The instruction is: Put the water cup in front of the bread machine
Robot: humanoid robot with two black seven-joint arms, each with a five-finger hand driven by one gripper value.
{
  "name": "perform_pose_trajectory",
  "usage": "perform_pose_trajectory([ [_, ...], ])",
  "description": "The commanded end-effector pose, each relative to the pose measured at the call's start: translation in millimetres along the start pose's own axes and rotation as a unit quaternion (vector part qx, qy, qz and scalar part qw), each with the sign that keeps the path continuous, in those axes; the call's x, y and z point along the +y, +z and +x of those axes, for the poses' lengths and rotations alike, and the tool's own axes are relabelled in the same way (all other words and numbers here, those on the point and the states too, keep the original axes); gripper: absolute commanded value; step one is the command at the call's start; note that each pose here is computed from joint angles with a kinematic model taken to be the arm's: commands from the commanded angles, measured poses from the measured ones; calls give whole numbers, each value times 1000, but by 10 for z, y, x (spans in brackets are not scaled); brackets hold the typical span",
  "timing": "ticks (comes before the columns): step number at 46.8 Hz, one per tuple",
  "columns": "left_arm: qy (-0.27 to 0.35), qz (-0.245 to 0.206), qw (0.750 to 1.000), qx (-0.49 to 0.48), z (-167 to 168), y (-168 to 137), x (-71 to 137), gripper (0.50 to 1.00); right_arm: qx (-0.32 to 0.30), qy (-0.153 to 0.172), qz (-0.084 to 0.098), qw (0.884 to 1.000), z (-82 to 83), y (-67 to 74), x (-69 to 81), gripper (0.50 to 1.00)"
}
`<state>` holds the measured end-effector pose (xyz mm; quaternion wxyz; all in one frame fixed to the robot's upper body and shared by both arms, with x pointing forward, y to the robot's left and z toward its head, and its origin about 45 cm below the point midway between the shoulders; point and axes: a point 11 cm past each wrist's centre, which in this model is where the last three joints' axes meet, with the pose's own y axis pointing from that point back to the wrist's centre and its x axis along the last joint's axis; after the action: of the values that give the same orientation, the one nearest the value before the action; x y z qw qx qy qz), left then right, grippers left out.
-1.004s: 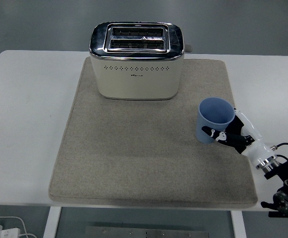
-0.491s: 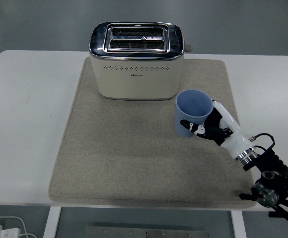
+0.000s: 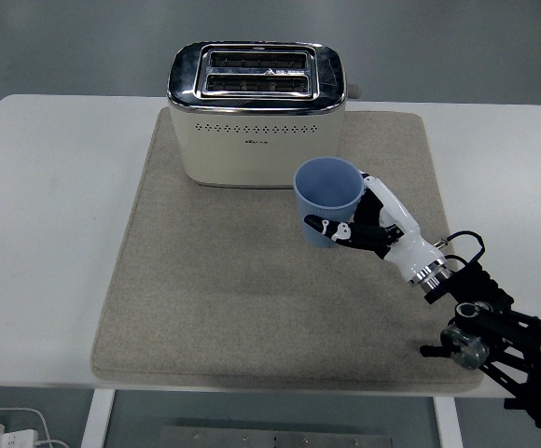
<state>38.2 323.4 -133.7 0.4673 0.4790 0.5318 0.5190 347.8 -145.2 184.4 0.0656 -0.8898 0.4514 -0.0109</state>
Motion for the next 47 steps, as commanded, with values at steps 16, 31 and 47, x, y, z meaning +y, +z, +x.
perform_pose_trajectory([
  [16,-3,0,1000,0,-18,0,-1,1000,8,-21,0,1000,-272,90,-381,621],
  [31,-3,0,1000,0,-23,-1,-1,1000,17,-32,1,999,-365,77,-555,625],
  [47,-3,1,1000,-1,-23,-2,-2,1000,14,-30,-8,999,-497,191,-675,629],
])
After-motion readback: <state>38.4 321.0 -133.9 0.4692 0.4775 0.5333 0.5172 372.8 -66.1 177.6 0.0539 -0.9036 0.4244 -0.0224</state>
